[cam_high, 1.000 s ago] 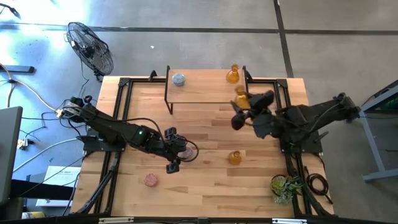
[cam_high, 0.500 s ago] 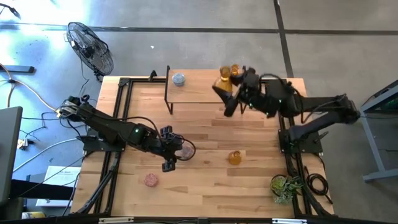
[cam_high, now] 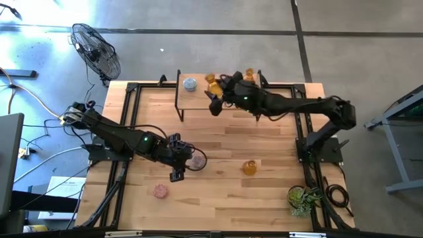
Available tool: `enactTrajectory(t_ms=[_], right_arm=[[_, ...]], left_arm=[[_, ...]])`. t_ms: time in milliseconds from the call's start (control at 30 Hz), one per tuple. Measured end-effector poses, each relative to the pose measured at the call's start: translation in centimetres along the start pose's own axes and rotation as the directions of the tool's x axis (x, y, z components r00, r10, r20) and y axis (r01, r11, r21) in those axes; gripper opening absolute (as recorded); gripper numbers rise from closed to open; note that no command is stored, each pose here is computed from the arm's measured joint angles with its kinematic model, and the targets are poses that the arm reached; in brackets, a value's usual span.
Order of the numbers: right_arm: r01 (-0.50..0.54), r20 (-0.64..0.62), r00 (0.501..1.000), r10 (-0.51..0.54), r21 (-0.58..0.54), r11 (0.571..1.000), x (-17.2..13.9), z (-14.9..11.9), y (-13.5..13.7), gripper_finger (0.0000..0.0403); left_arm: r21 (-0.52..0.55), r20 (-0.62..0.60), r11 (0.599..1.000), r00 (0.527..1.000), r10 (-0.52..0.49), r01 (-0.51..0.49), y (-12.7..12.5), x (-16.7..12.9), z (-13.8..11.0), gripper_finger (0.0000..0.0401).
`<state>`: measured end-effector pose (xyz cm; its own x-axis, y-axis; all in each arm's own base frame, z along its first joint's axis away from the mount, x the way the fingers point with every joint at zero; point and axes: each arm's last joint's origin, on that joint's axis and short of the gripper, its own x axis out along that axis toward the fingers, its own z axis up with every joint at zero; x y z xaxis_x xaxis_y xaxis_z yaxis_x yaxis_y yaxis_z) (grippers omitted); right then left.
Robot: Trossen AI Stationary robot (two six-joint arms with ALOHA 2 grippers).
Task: Pick & Place candle stick holders
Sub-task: Put the left orange candle holder on the shelf
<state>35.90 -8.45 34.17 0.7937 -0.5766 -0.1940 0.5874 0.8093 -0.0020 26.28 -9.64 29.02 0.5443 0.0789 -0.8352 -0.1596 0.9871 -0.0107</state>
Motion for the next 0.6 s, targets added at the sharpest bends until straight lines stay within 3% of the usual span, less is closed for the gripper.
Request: enactTrajectory(t_ms=[167, 300, 400, 600], right_arm=[[0.117, -0.118, 0.985, -0.125, -0.069, 0.991, 1.3, -2.2, -0.5, 0.0277], [0.135, -0.161, 0.976, -0.146, -0.073, 0.988, 1.8, -4.9, -1.4, 0.0277], [0.128, -0.138, 0.982, -0.129, -0.015, 0.992, 1.5, -6.9, -2.4, 0.0277], [0.117, 0.038, 0.992, -0.123, 0.142, 0.983, -0.3, -9.8, -3.9, 0.0277]], left_arm=[[0.000, -0.050, 1.000, 0.998, 0.026, -0.026, 0.3, 0.0, -0.5, 0.0268], [-0.012, -0.085, 0.999, 0.995, 0.044, -0.045, 0.3, -0.1, -0.9, 0.0269], [-0.006, -0.091, 0.999, 0.995, 0.042, -0.043, 0.0, -0.2, -1.2, 0.0269], [0.015, -0.082, 0.999, 0.996, 0.042, -0.041, -1.0, -0.5, -1.7, 0.0269]])
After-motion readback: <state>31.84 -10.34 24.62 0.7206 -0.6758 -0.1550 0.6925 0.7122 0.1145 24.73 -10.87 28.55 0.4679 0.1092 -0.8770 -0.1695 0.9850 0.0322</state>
